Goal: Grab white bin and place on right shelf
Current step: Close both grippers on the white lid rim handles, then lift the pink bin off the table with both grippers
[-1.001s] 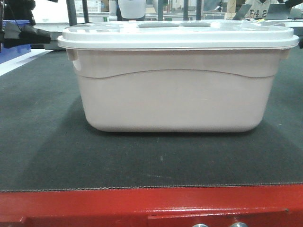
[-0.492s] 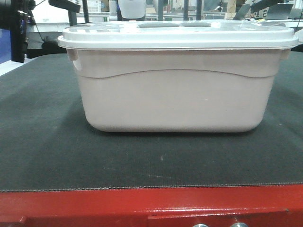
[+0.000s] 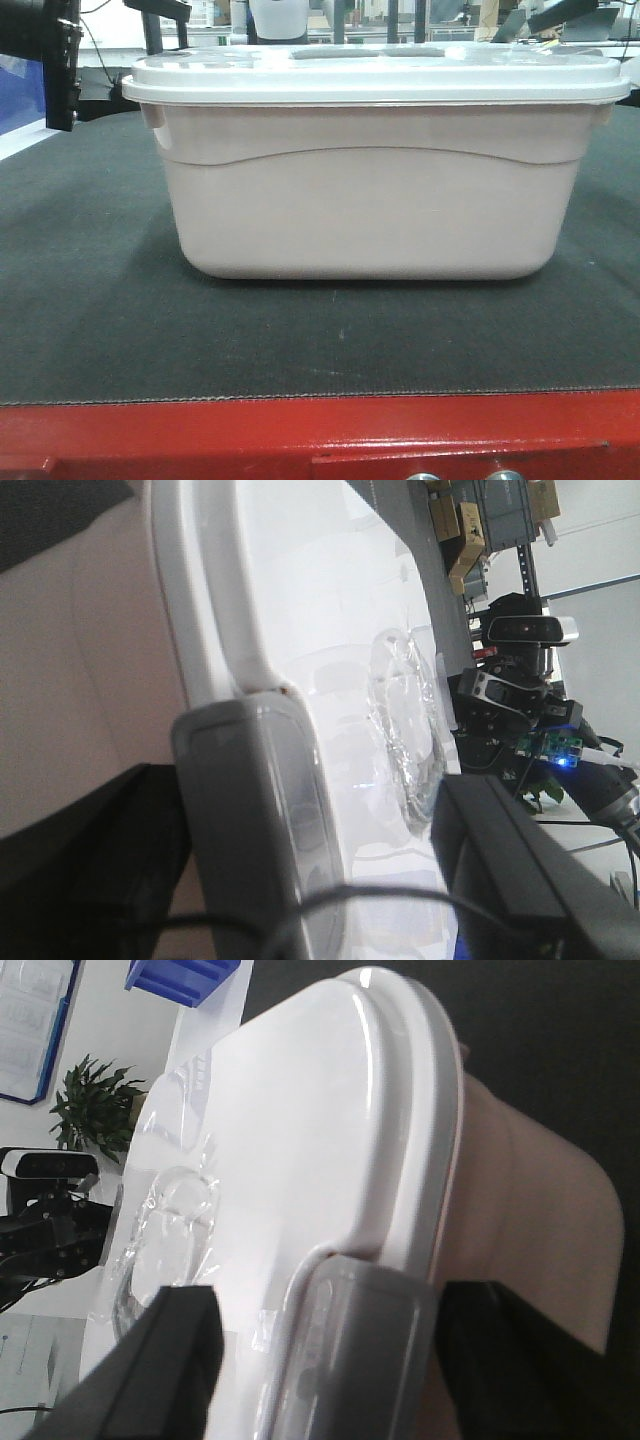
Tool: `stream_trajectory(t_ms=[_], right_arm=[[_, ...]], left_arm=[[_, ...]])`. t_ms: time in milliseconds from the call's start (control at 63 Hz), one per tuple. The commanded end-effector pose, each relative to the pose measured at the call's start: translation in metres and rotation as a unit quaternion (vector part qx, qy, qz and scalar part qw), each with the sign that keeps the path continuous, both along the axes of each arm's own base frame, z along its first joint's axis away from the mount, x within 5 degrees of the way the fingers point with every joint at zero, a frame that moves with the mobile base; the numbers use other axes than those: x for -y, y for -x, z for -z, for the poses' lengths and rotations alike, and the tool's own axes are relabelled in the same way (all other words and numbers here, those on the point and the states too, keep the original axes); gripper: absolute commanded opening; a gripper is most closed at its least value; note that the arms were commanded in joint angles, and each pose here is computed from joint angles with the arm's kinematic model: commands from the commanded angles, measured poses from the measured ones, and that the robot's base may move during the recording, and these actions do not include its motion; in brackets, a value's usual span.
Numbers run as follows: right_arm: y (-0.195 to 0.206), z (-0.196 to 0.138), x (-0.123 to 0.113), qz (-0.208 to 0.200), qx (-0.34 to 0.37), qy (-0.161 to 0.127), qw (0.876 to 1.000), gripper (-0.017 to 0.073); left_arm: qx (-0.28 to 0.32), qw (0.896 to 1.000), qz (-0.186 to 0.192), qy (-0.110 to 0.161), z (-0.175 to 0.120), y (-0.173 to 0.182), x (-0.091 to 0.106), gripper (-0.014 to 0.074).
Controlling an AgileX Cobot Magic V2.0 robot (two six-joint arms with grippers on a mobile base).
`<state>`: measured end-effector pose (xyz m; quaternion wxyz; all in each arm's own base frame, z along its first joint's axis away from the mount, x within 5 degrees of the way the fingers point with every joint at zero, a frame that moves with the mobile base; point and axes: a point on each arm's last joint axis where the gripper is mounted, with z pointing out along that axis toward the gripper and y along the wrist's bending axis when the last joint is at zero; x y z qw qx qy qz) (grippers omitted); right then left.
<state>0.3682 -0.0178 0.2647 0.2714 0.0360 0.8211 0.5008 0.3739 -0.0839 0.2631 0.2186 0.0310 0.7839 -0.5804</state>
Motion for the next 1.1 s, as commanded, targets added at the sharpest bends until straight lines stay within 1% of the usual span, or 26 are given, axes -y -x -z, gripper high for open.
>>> stream_trajectory(t_ms=[0, 79, 111, 222, 254, 286, 349, 413, 508, 572, 699, 826, 969, 1080], right_arm=[[0.011, -0.031, -0.008, -0.047, 0.045, -0.049, 0.997, 0.0385], [0.011, -0.031, -0.008, -0.048, 0.048, -0.047, 0.997, 0.0282], [0.011, -0.031, -0.008, -0.049, 0.048, -0.048, 0.997, 0.0234], [0.011, -0.032, -0.008, -0.051, 0.048, -0.049, 0.996, 0.0116], [0.012, -0.032, -0.008, -0.054, 0.047, -0.05, 0.996, 0.0071], [0.012, -0.032, -0.008, -0.054, 0.048, -0.052, 0.996, 0.0052], [0.012, -0.033, -0.008, -0.052, 0.05, -0.056, 0.996, 0.0057], [0.013, -0.037, -0.009, -0.05, 0.055, -0.059, 0.995, 0.0057], [0.015, -0.047, -0.01, -0.044, 0.071, -0.071, 0.994, 0.0057], [0.017, -0.056, -0.011, -0.039, 0.085, -0.079, 0.992, 0.0057], [0.026, -0.078, -0.013, -0.031, 0.119, -0.096, 0.988, 0.0057], [0.041, -0.104, -0.018, -0.03, 0.158, -0.104, 0.982, 0.0057], [0.062, -0.133, -0.029, -0.039, 0.201, -0.106, 0.973, 0.0057], [0.077, -0.151, -0.039, -0.05, 0.229, -0.116, 0.965, 0.0057]], left_arm=[[0.039, 0.996, 0.038, 0.069, -0.037, 0.011, 0.007, 0.0328], [0.039, 0.996, 0.038, 0.073, -0.037, 0.011, 0.008, 0.0257], [0.039, 0.996, 0.037, 0.076, -0.038, 0.011, 0.009, 0.0212], [0.039, 0.995, 0.041, 0.08, -0.039, 0.011, 0.012, 0.0068], [0.039, 0.995, 0.043, 0.08, -0.039, 0.012, 0.014, 0.0], [0.039, 0.995, 0.047, 0.08, -0.039, 0.013, 0.016, -0.0046], [0.038, 0.995, 0.05, 0.08, -0.039, 0.013, 0.019, -0.0132], [0.04, 0.994, 0.055, 0.082, -0.04, 0.014, 0.022, -0.0115], [0.051, 0.993, 0.062, 0.083, -0.046, 0.014, 0.024, -0.0117], [0.067, 0.992, 0.064, 0.083, -0.056, 0.014, 0.025, -0.0117], [0.113, 0.988, 0.068, 0.083, -0.084, 0.019, 0.024, -0.0117], [0.17, 0.979, 0.072, 0.082, -0.122, 0.031, 0.024, -0.0117], [0.218, 0.969, 0.075, 0.085, -0.16, 0.049, 0.023, -0.0117], [0.245, 0.962, 0.077, 0.089, -0.186, 0.066, 0.022, -0.0117]])
